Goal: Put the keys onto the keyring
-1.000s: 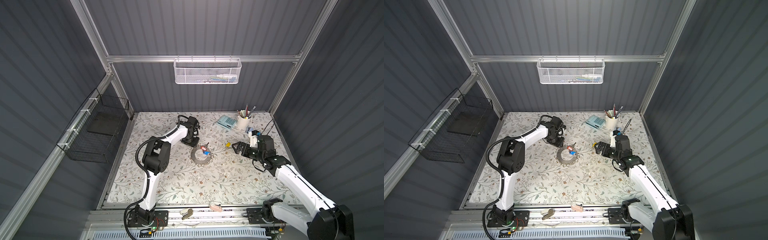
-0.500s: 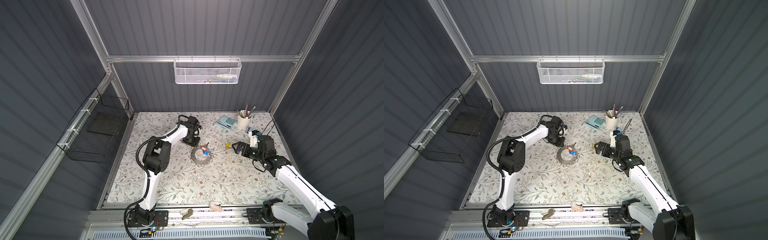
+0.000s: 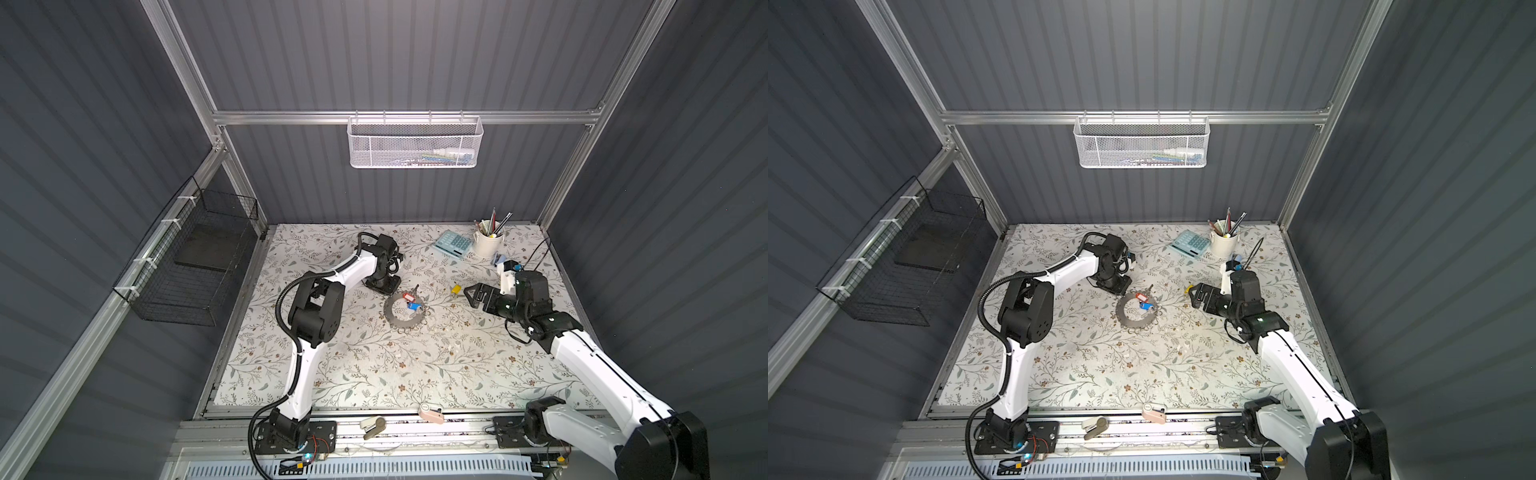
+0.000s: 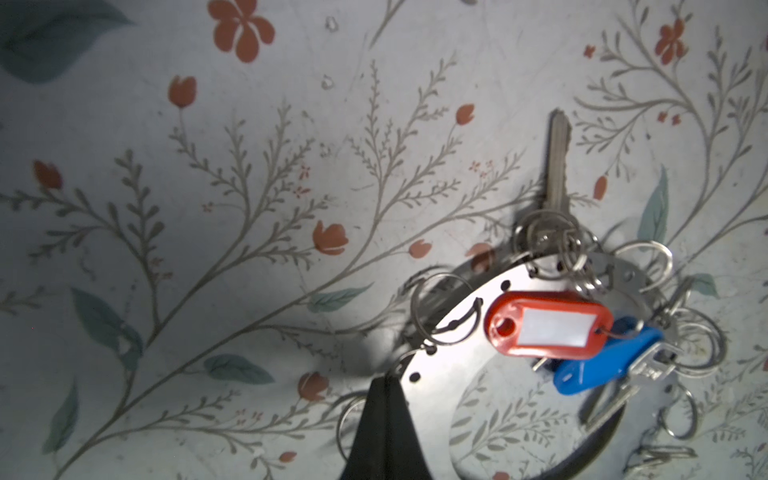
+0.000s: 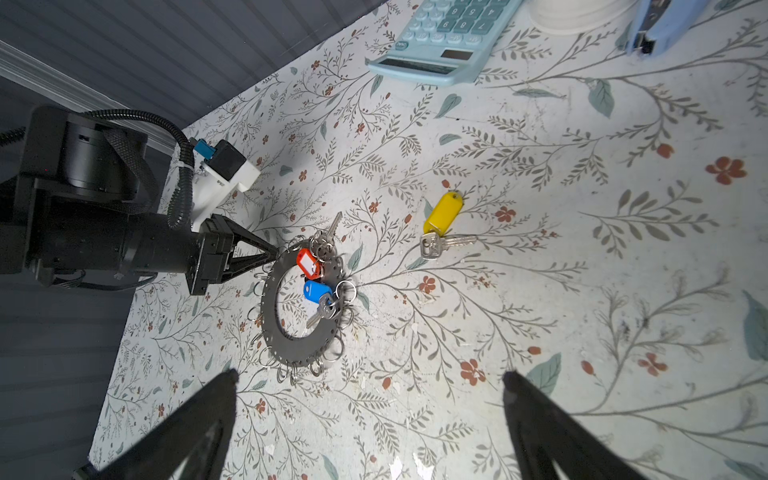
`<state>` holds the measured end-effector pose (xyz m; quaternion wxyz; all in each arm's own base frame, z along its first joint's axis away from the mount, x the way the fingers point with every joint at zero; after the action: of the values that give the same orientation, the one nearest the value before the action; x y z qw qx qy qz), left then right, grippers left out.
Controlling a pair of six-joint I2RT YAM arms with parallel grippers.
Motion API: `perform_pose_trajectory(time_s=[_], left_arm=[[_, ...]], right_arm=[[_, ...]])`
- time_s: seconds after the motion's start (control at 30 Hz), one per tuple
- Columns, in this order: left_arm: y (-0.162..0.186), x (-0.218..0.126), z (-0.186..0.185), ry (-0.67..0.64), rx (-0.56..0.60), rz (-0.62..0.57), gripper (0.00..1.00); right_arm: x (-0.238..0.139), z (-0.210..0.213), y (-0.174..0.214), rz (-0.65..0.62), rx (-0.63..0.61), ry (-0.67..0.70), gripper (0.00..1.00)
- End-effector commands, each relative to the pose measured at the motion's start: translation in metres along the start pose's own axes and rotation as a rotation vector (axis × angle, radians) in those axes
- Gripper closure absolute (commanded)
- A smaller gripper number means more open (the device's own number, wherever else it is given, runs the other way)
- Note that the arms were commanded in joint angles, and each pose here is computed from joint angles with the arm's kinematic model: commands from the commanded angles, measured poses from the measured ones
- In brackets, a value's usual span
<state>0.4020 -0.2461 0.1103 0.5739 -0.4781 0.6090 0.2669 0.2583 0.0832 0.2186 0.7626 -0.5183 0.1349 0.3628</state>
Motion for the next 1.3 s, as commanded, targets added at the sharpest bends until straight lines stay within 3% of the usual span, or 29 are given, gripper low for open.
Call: perform_pose_trajectory(time_s=[0.0, 0.37, 0.73, 0.9, 1.0, 1.07, 1.17, 1.27], left_arm=[[0.0, -0.006, 0.0, -0.003, -0.012, 0.006, 1.0], [0.003, -0.07, -0.026, 0.021, -0.007, -0.122, 1.0], [0.009, -0.128, -0.095, -0.075, 0.23, -0.219, 1.0], [0.012, -0.124, -0.094, -0.101, 0.212, -0.226, 1.0], [0.015, -0.117, -0.077, -0.068, 0.14, -0.23, 1.0], [0.013, -0.114, -0.062, -0.017, 0.067, -0.234, 0.79], [0.012, -0.103, -0.05, -0.018, -0.002, -0.217, 0.72], [0.011, -0.083, -0.04, -0.035, -0.073, -0.148, 0.59]], right_arm=[[-0.002, 0.001, 0.002, 0.006, -0.012, 0.007, 0.01], [0.003, 0.002, -0.005, -0.011, -0.01, 0.002, 0.01], [0.015, 0.008, -0.021, -0.046, 0.017, -0.047, 0.01], [0.018, 0.008, -0.021, -0.042, 0.017, -0.053, 0.01], [0.018, 0.009, -0.021, -0.039, 0.016, -0.061, 0.01], [0.018, 0.009, -0.021, -0.035, 0.014, -0.062, 0.01], [0.02, 0.009, -0.02, -0.025, 0.016, -0.065, 0.01], [0.024, 0.009, -0.018, -0.015, 0.029, -0.079, 0.01]])
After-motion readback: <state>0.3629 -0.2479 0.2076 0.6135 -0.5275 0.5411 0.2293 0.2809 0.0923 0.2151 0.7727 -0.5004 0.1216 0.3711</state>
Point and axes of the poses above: each gripper's point midway between its finger pads, its own x axis out along the fingers, its own z axis along the line the jaws close on, y = z × x, the point moved 8 cm from there along -x, back along the fingers, and after that the axes turned 8 degrees about -x, right-handed, at the moved point
